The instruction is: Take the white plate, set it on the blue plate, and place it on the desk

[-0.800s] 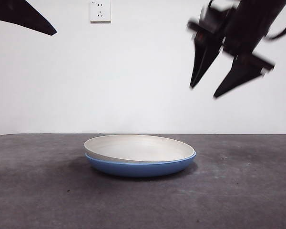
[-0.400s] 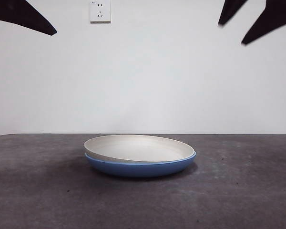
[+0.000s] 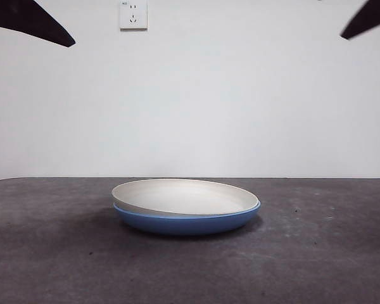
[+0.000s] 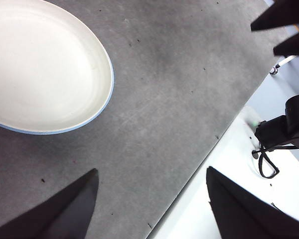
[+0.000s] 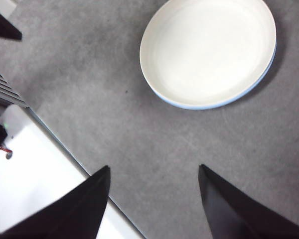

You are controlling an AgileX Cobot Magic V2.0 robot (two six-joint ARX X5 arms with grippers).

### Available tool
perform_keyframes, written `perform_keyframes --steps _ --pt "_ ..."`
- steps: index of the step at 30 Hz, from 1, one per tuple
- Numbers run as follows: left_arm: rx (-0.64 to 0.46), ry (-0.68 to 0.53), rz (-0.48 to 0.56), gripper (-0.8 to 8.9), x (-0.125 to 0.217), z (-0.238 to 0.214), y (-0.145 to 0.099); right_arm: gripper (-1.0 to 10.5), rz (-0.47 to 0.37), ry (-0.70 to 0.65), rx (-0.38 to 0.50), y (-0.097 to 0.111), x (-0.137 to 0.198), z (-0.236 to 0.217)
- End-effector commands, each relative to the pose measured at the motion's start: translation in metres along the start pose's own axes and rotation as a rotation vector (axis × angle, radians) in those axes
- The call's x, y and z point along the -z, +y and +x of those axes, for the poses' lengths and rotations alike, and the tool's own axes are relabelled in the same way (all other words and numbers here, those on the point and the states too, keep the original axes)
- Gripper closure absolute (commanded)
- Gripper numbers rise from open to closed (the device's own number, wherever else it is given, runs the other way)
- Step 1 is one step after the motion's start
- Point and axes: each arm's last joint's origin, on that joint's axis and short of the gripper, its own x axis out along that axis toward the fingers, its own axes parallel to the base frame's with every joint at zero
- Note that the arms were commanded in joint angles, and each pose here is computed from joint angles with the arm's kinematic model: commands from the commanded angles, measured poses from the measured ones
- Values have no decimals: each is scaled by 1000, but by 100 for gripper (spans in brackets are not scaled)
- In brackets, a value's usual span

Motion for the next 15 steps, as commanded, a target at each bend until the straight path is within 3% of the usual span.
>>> perform_keyframes --steps 1,15 --pt "6 -10 26 470 -3 0 -2 665 -21 -1 -11 0 8 3" --pt "6 -10 26 478 -3 0 -2 665 -29 -7 -61 2 15 0"
